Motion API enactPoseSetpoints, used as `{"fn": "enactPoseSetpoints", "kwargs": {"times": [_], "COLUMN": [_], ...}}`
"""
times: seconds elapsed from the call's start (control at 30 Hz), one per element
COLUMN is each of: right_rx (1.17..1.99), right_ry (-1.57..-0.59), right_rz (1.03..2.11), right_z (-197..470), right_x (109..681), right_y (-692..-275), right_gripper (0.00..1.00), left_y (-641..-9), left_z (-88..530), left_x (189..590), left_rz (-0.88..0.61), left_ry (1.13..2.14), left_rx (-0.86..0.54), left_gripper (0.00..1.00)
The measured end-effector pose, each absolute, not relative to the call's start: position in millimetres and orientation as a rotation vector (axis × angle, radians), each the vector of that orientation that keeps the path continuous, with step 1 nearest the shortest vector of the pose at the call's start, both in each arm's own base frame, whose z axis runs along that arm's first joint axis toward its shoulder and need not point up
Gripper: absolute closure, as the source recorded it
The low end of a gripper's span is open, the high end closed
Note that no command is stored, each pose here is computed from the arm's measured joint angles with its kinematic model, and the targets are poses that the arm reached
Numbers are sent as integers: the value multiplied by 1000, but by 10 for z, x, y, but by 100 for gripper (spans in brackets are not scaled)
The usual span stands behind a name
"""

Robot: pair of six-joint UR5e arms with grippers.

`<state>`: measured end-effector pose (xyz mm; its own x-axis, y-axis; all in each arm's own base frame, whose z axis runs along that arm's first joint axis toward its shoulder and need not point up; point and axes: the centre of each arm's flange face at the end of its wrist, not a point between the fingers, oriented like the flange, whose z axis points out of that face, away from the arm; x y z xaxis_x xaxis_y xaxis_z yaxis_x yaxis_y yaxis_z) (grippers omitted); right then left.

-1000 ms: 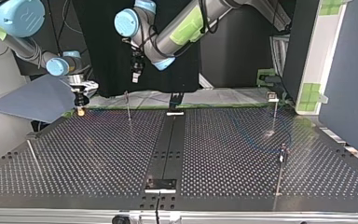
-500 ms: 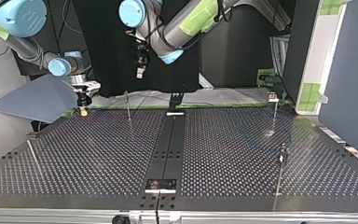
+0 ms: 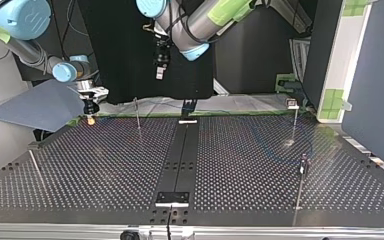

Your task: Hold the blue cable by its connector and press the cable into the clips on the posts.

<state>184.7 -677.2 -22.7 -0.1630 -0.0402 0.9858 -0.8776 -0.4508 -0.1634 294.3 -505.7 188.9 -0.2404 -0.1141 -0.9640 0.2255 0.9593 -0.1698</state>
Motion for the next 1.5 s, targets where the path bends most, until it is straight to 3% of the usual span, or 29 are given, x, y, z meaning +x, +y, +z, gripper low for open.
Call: {"fn": "enactPoseSetpoints", "kwargs": {"times": [0.77, 1.5], "right_rx": [1473, 1491], "right_ry": [-1065, -1049], "right_rz": [1693, 1685], "right_z": [-216, -215], "right_x": [1929, 2002], "right_y": [-6762, -6742], "right_gripper": [100, 100], "left_y": [-4481, -4002], "left_z": [2345, 2653], "left_x": [2723, 2395], "left_rz": [-536, -631], "left_ry": [1655, 1502], "left_rx": [-184, -279], "left_gripper": [0, 0]}}
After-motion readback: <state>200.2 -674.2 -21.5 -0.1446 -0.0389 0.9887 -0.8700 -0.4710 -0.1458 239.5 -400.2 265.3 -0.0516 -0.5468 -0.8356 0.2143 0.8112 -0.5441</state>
